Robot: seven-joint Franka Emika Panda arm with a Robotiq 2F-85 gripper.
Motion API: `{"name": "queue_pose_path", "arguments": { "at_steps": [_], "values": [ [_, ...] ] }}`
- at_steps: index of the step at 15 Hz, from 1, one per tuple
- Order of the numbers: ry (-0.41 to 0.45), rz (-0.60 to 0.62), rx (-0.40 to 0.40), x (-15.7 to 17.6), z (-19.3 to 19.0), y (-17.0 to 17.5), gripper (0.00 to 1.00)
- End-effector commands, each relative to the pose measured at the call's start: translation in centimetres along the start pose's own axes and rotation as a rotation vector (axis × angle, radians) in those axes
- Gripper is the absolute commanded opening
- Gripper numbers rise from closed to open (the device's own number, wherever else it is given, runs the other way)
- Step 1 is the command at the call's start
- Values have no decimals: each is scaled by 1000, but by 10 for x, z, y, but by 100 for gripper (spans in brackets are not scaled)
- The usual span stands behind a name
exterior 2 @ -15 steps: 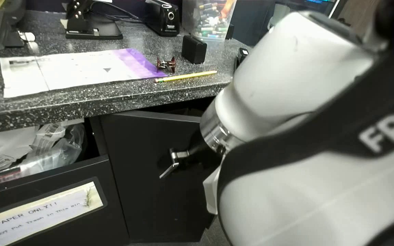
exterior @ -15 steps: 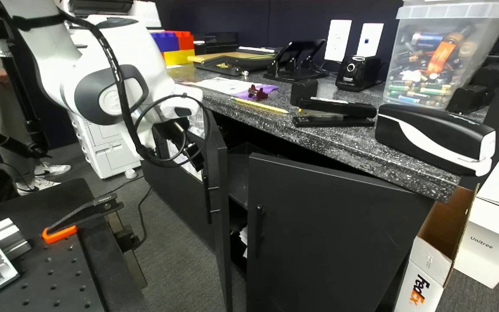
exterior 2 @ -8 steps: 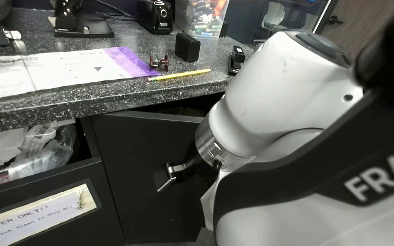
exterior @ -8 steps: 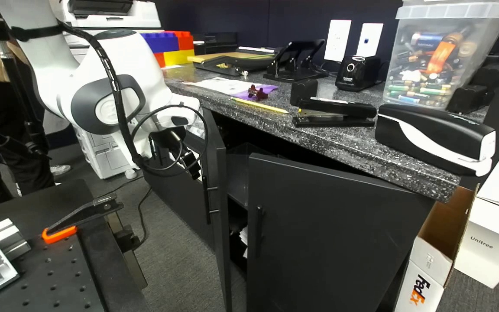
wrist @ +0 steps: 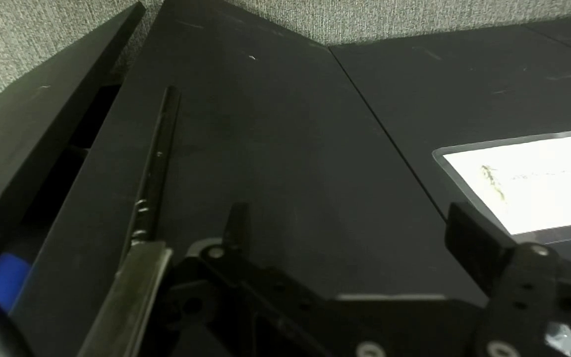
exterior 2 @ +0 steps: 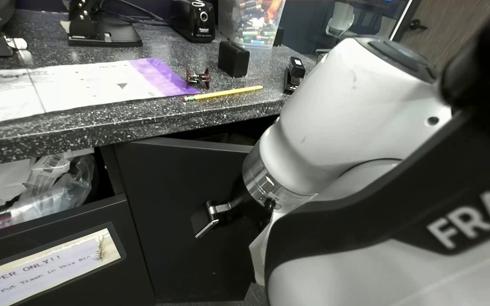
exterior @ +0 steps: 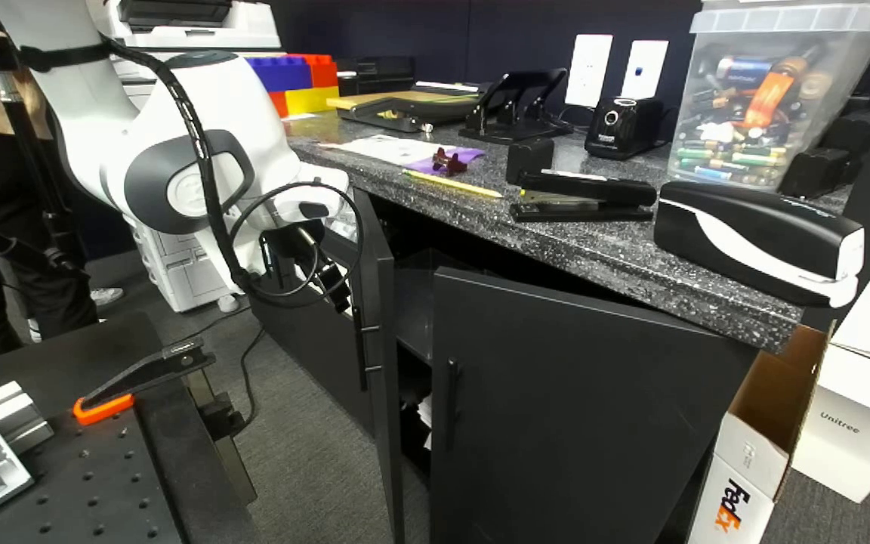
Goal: Open the left cabinet door
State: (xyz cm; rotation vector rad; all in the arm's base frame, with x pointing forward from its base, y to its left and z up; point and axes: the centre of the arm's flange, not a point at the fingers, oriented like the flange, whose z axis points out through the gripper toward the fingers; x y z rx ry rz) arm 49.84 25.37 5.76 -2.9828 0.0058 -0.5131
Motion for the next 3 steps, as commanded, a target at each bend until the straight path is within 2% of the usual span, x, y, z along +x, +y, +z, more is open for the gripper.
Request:
{"name": "queue_pose_path", "arguments": {
  "at_steps": [1,3],
  "values": [
    [0,0,0,0,0,0,100],
    [0,0,0,0,0,0,100]
  ]
}}
